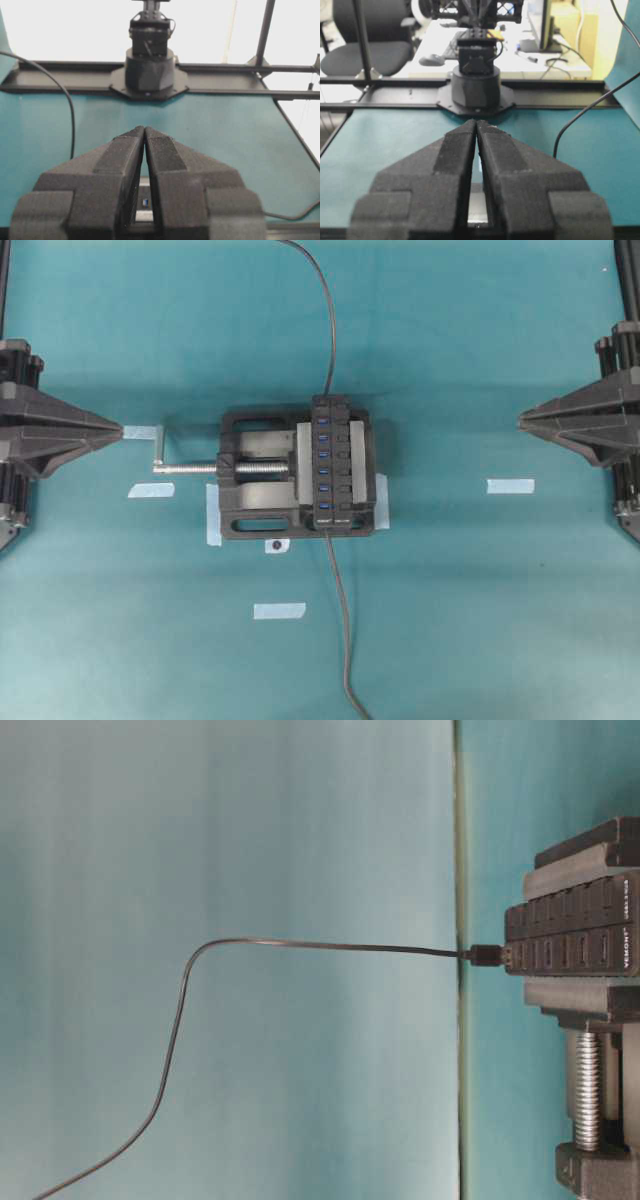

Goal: Insert the USB into the second port from the front of the fixed hub.
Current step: 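Raise the right arm and swing the right gripper toward the hub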

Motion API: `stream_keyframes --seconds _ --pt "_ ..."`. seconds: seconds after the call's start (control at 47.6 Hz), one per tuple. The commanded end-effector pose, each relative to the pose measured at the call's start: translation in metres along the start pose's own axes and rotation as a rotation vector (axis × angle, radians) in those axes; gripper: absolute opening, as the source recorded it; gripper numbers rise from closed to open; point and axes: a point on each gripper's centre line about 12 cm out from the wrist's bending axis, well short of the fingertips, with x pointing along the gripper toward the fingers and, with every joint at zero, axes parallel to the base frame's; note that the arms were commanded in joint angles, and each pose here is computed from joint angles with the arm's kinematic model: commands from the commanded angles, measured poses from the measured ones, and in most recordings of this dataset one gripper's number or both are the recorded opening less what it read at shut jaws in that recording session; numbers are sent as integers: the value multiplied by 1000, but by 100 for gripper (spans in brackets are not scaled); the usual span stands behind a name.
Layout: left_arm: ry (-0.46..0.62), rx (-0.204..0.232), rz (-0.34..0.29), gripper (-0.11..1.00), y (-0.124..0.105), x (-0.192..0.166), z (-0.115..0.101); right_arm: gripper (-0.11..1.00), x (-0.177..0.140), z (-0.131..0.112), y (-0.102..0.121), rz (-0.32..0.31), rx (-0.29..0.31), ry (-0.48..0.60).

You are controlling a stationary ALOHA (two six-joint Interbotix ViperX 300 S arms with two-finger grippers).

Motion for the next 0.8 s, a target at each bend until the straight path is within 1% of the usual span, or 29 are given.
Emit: stream_keyframes --seconds 0.0,0.021,0.063,0.126,0.189,0.231,0.378,0.546,0.651,0.777 --pt "-3 -16 -6 13 -1 0 -1 16 1 -4 0 -3 6 11" --pt "-1 -20 -4 13 -1 0 -2 16 -1 -8 -1 -6 13 21" --pt "2 -33 -5 7 -1 0 -2 17 -2 -13 -2 -12 43 43" --pt "2 -43 -6 0 -1 0 -2 8 -3 -17 -2 -19 102 79" --pt "2 -48 -6 0 -1 1 -2 1 -5 -20 -2 -21 142 117" --pt "3 -48 -6 0 -1 1 -2 0 -7 -21 -1 -22 157 134" --pt "25 -48 -4 0 -1 1 -5 -1 -12 -22 -2 -26 157 163" --pt "51 -51 -4 0 -1 2 -5 -2 -13 -20 -5 -46 176 173" --pt "88 -54 -3 0 -1 5 -8 -2 -11 -22 -9 -66 191 196" --pt "146 -54 -1 0 -1 10 -14 -2 -7 -23 -11 -79 196 233"
